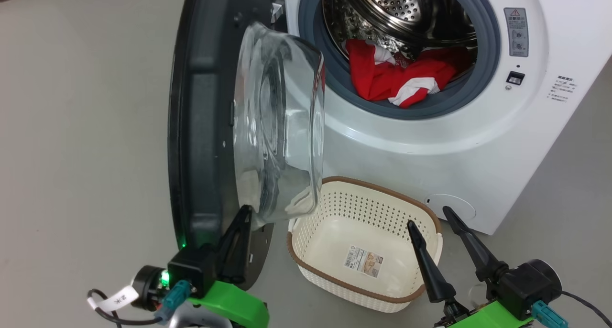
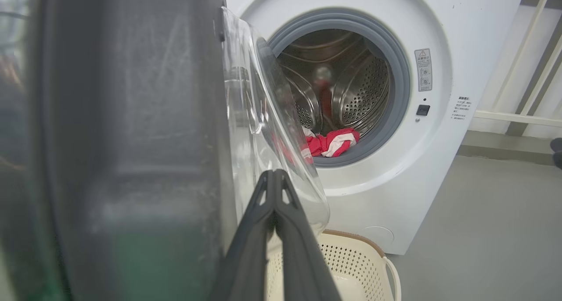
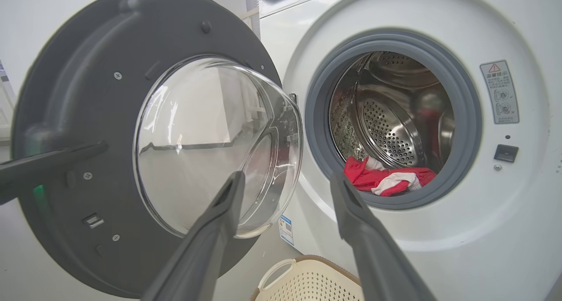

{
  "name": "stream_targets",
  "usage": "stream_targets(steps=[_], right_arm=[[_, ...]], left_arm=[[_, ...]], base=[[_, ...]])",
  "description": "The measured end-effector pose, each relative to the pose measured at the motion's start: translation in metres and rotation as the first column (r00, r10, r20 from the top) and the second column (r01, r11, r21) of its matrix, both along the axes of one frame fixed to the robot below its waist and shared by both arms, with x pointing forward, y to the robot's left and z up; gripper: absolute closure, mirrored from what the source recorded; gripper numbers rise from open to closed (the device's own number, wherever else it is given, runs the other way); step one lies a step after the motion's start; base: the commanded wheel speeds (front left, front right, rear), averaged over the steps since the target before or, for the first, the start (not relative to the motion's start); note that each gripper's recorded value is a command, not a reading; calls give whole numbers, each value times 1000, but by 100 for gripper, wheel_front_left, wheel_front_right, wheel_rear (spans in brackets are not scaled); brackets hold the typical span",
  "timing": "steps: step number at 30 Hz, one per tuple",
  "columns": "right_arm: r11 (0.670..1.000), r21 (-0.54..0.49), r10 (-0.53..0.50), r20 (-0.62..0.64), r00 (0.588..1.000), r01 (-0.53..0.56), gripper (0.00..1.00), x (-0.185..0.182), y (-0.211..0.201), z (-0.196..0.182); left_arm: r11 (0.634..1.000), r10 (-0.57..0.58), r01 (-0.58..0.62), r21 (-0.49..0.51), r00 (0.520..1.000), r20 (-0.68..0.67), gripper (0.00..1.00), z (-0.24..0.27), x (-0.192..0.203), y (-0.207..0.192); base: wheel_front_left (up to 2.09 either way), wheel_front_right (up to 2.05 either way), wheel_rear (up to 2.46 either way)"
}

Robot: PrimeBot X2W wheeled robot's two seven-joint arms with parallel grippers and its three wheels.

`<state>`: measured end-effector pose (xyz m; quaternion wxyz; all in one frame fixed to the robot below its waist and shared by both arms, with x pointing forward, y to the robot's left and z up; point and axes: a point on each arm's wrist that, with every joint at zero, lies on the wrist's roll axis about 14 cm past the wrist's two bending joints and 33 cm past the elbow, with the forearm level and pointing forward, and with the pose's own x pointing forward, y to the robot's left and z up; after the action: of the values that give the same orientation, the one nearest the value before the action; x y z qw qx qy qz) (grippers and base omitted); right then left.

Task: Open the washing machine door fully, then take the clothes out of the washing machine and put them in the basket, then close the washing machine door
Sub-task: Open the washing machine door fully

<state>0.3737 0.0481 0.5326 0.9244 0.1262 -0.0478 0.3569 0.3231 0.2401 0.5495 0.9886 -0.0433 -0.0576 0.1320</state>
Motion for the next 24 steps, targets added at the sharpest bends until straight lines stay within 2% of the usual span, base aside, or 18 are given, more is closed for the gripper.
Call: stream_targets(steps=[15, 24], right_arm=[[999, -17, 37, -9, 999, -37, 0, -1, 12, -8], [999, -26, 36, -26, 999, -37, 0, 1, 11, -14]], left_arm=[[987, 162, -162, 5, 987, -9, 100, -3, -19, 54], [971, 236, -234, 55, 971, -25, 100, -9, -28, 81]], base=[[0, 0, 0], [0, 0, 0]])
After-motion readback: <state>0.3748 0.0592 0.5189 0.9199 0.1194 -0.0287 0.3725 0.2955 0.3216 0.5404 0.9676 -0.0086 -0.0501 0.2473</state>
